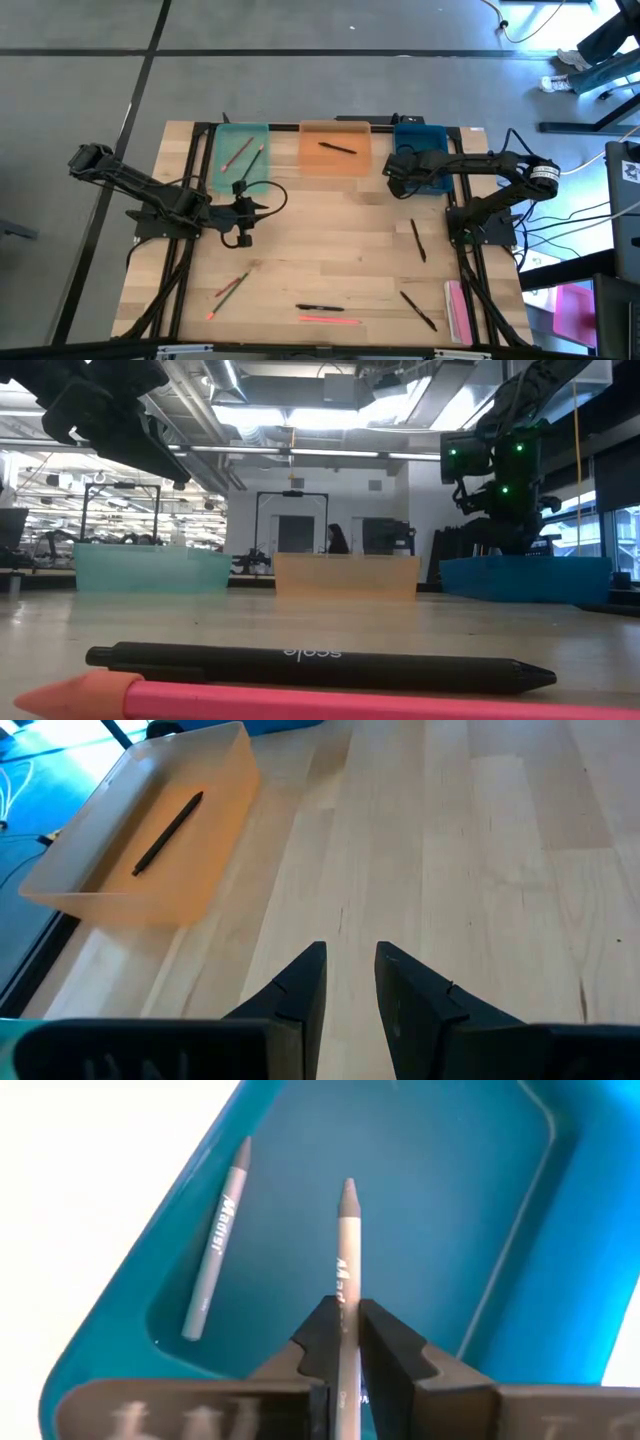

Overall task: Sort crayons/erasers/pens/pencils in bins
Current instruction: Put the gray crayon into the blue bin, then put the black pen into the orange bin

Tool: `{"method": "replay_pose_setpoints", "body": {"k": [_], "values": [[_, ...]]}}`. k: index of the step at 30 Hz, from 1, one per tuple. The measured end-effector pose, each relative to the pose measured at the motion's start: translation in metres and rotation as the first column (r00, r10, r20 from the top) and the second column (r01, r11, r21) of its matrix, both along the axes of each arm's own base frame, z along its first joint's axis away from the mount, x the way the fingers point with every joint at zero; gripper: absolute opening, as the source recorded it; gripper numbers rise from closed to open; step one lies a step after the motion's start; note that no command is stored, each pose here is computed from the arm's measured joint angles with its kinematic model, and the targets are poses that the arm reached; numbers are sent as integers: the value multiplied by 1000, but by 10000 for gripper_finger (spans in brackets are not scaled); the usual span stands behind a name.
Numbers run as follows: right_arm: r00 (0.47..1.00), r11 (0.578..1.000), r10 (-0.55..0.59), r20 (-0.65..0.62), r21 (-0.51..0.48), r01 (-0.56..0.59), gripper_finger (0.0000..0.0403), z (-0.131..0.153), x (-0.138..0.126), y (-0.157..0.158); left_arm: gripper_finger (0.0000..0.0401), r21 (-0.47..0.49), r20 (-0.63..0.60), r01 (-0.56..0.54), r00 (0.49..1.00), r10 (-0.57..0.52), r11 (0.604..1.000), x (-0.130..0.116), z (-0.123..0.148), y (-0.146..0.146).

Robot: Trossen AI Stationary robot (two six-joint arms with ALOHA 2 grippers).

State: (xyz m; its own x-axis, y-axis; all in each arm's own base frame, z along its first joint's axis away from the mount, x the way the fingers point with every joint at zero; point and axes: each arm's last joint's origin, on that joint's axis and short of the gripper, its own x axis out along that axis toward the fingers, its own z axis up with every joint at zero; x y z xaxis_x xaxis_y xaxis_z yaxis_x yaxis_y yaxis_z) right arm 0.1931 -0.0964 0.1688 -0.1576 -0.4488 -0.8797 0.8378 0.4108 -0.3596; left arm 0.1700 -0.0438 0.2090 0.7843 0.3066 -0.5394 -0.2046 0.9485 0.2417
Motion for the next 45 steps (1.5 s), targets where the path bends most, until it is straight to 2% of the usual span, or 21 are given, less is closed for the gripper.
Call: {"method": "replay_pose_setpoints", "body": {"k": [6,15,20,28,35,40,45], "values": [[1000,1000,-8,4,-1,8,43,0,0,0,82,0,0,0,1000,0,1000,0,0,0],[1000,1000,-8,6,-9,8,102,0,0,0,82,0,0,0,1000,0,1000,0,0,0],[1000,1000,-8,5,-10,8,114,2,1,-1,82,0,0,0,1000,0,1000,0,0,0],[999,1000,16,32,-3,-16,116,40,18,-1,82,-1,0,-1,1000,1,1000,0,0,0],[995,994,80,52,76,-84,116,62,30,36,82,-1,0,-1,1000,1,1000,0,0,0],[991,983,63,114,164,-82,116,69,26,75,82,-1,0,-1,1000,1,1000,0,0,0],[986,979,11,167,201,-45,116,73,19,112,82,-2,0,-1,1000,1,1000,0,0,0]]}}
